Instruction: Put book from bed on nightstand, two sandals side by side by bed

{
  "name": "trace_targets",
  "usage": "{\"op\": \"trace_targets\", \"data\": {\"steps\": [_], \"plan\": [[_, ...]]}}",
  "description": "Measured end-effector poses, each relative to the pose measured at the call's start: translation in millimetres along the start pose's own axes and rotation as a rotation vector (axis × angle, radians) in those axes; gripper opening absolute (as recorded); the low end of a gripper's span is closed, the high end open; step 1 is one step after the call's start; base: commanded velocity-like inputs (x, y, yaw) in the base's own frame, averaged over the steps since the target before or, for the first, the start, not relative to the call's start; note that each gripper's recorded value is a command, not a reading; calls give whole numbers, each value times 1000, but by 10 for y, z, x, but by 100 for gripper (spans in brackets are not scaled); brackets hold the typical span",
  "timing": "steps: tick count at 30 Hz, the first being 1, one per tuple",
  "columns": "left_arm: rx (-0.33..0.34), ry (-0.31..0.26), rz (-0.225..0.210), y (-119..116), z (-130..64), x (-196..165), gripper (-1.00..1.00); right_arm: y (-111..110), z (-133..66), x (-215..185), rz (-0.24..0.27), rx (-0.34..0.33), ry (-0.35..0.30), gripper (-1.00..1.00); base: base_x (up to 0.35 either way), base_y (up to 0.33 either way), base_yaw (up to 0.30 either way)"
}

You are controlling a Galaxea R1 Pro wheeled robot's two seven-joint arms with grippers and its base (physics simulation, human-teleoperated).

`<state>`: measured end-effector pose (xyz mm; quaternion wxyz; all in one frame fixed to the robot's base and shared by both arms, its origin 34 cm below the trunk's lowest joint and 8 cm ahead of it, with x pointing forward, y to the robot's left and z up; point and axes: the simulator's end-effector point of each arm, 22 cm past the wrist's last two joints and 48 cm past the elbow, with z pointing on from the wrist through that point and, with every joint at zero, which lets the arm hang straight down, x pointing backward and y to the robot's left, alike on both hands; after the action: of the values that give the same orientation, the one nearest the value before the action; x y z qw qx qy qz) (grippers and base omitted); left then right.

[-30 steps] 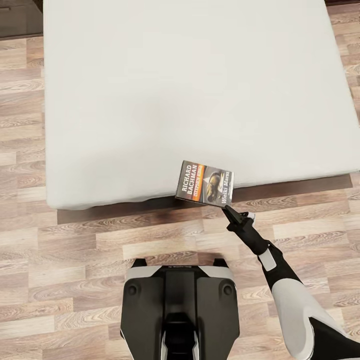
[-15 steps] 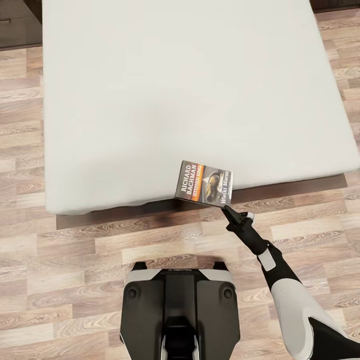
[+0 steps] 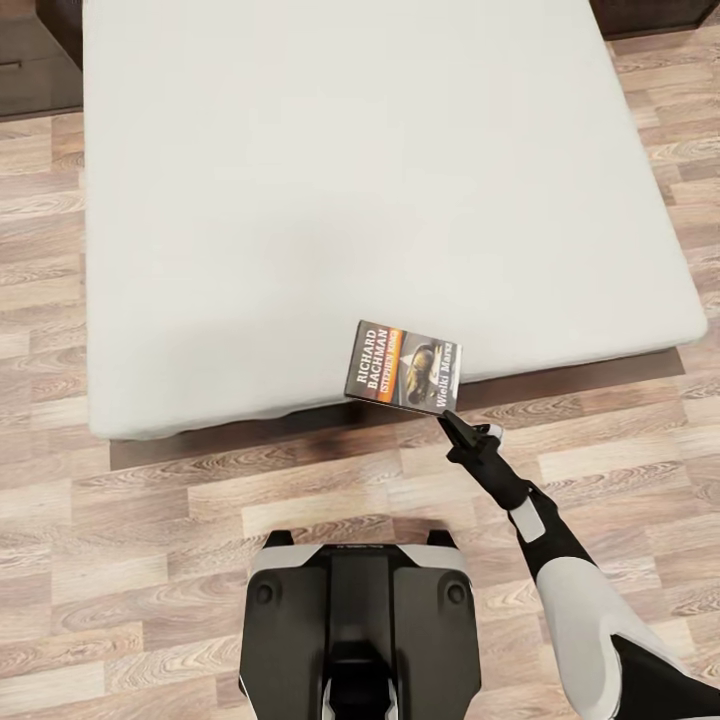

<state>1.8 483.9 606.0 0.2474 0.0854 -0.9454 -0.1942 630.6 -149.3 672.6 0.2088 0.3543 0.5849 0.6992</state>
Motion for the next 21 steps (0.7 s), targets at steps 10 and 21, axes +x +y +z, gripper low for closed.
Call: {"op": "trace_targets", "data": {"steps": [10,21], "plan": [[36,-3,-8,-265,-32,24,100,89,69,9,-7,-17,3,-100,0,0,-41],[47,-14,-14,-325,-57,-16,100,184,135,18,-15,-32,8,-100,0,0,-4]]}}
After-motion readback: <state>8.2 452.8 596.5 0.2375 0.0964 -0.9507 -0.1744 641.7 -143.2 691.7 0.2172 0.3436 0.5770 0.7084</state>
